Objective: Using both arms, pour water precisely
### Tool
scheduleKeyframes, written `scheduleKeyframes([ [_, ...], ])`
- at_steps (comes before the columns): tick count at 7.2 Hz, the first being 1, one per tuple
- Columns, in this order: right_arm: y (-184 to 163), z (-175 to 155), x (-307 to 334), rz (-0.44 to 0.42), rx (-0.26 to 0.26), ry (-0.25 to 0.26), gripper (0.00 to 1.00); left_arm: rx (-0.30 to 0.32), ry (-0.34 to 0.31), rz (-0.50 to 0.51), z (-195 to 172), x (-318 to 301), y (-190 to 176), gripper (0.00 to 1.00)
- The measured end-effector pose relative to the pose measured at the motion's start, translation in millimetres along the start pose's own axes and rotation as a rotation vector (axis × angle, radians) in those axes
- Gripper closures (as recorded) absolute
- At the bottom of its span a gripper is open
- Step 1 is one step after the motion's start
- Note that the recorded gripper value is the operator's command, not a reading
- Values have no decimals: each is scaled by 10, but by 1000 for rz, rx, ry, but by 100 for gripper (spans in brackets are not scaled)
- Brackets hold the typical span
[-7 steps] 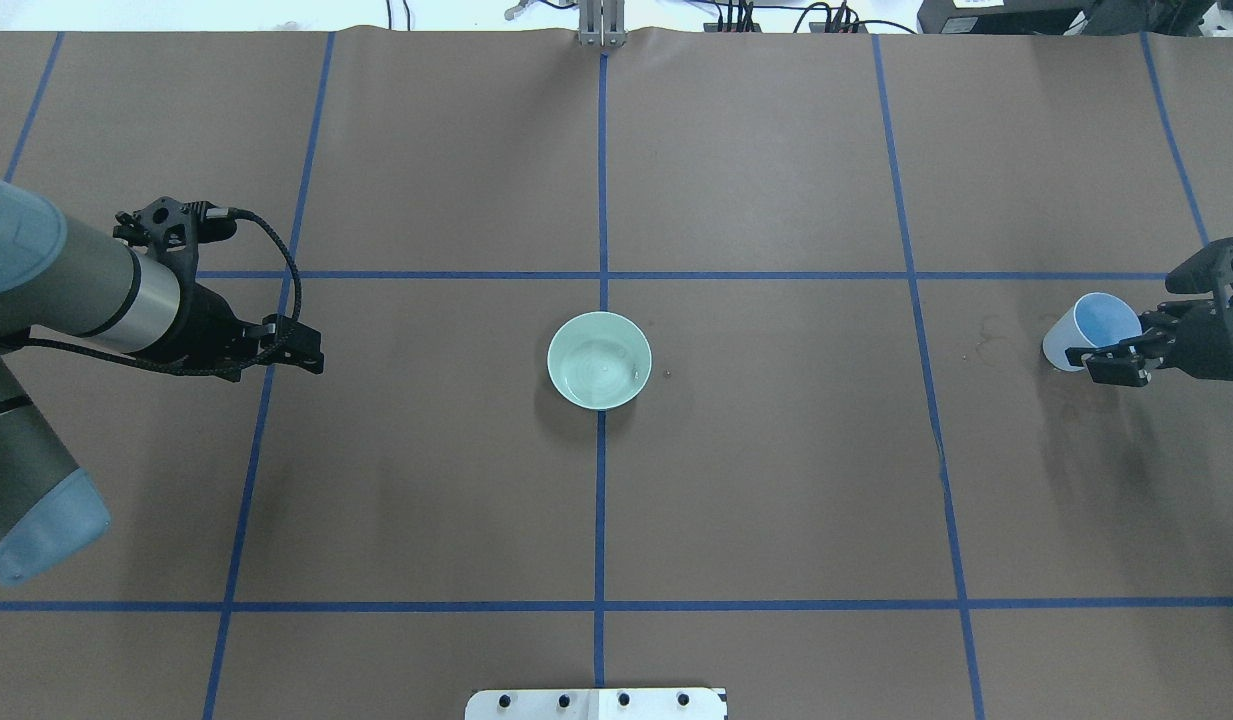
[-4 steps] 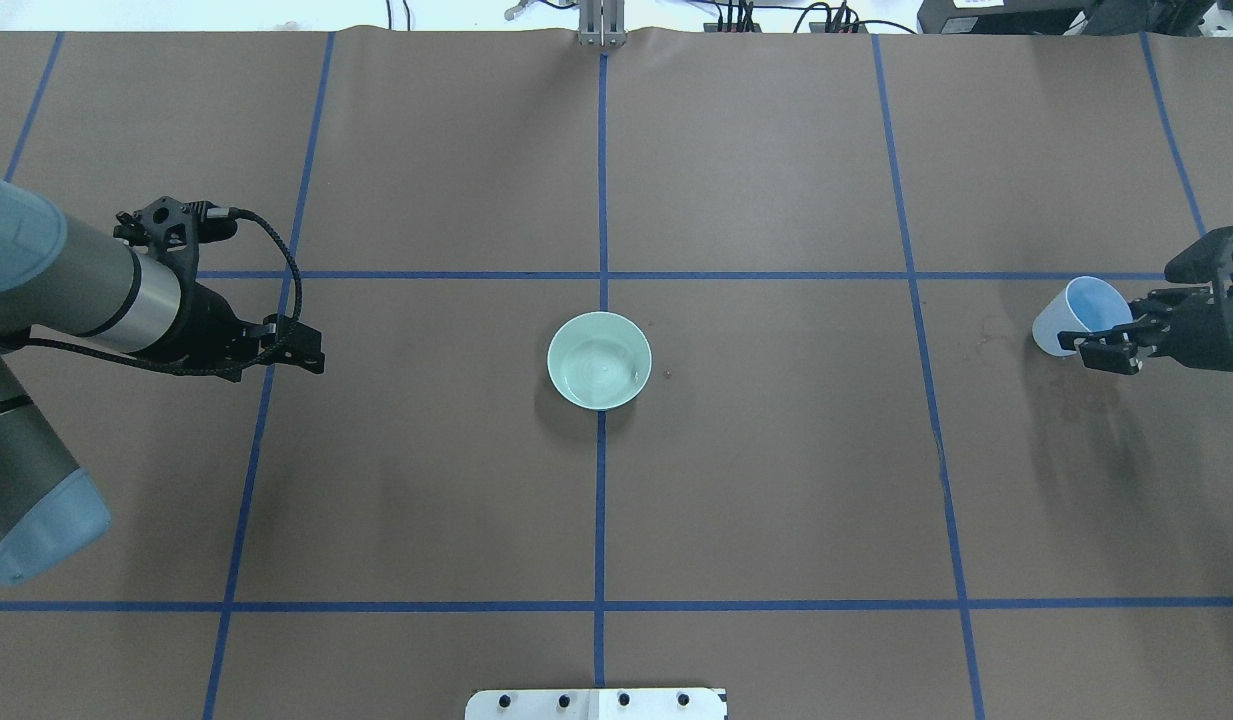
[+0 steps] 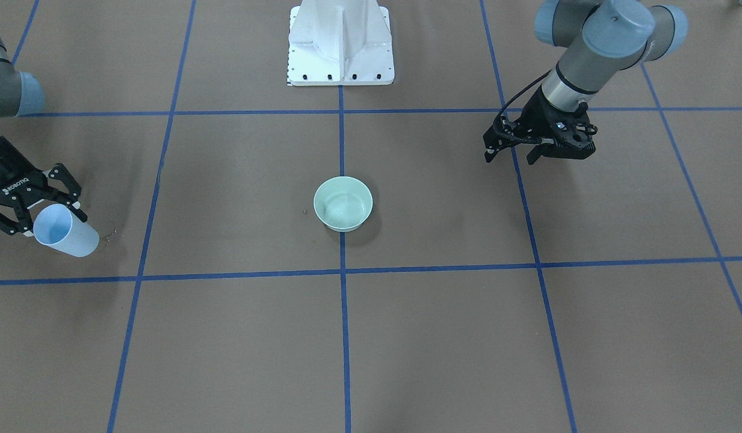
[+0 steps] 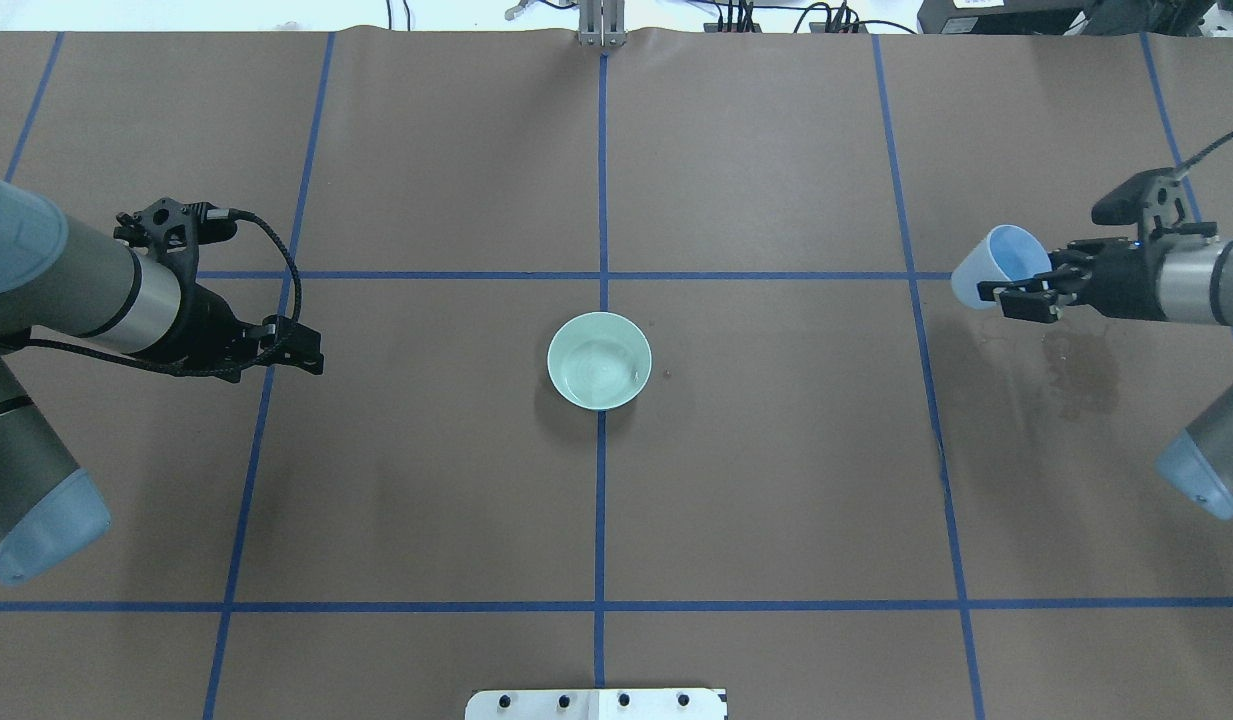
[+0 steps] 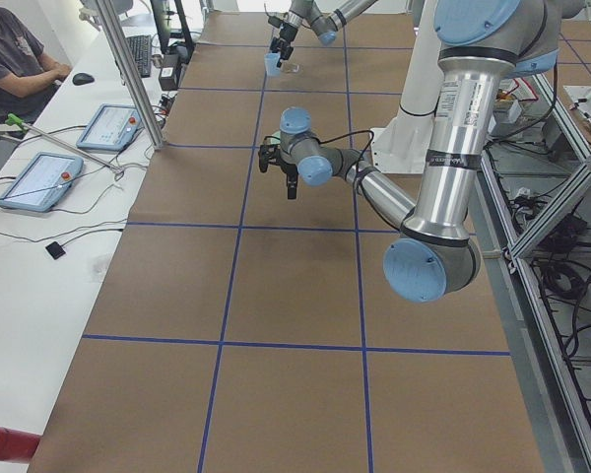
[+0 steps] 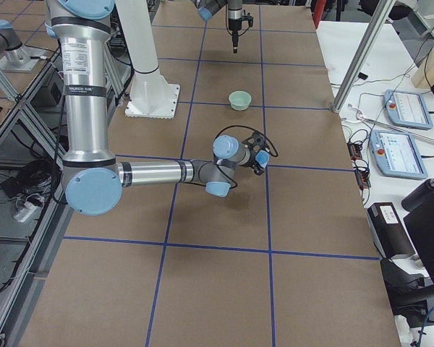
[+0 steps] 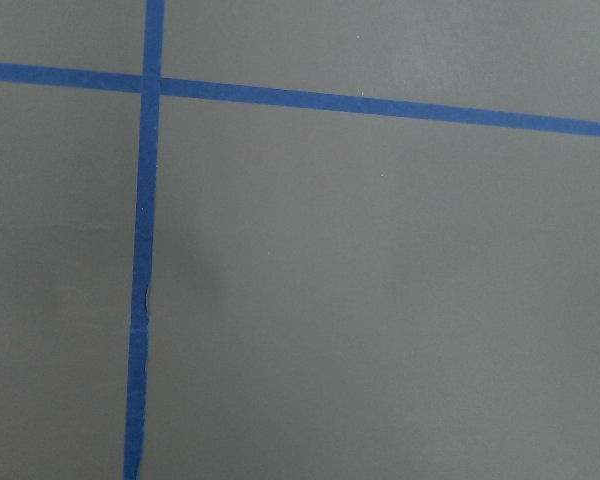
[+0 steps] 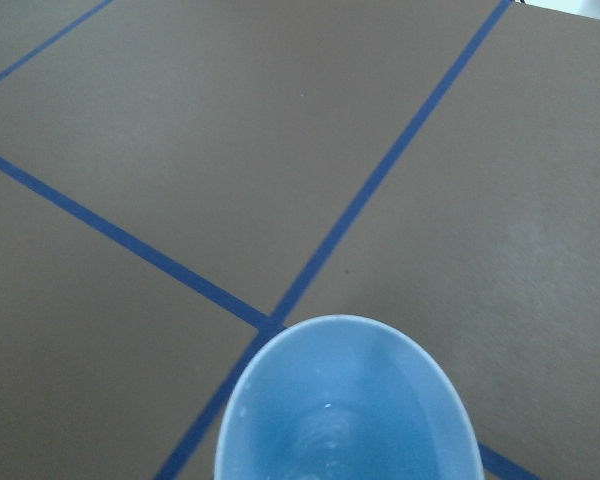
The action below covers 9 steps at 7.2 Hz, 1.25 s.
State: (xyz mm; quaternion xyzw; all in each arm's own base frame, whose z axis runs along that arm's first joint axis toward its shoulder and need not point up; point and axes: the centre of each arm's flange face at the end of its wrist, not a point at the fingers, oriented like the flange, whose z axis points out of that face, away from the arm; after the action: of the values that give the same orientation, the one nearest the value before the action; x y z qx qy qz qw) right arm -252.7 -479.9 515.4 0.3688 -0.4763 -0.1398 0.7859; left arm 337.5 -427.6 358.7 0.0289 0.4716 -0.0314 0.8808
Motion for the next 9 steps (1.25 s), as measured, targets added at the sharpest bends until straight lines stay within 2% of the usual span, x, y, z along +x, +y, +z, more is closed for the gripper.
scheduleKeyframes([
  [2, -565, 305, -727, 34, -14, -36, 100, -1, -4, -3, 11, -15, -6, 1],
  [3, -755, 430, -1220, 47, -25, -28, 100, -2, -5, -4, 19, -22, -9, 1],
  [5, -917, 762, -2257, 34, -29, 0, 100, -2, -8, -7, 31, -36, -18, 1],
  [6, -971, 867, -2624, 27, -8, 13, 100, -2, -9, -8, 32, -38, -19, 1],
  [7, -1000, 920, -2812, 29, 5, 35, 100, -2, -10, -9, 33, -40, -21, 1],
  [8, -1020, 949, -2892, 29, -2, 73, 100, -2, -10, -11, 33, -40, -21, 1],
  [9, -1053, 953, -2951, 14, -32, 116, 100, -2, -10, -16, 33, -42, -20, 1],
])
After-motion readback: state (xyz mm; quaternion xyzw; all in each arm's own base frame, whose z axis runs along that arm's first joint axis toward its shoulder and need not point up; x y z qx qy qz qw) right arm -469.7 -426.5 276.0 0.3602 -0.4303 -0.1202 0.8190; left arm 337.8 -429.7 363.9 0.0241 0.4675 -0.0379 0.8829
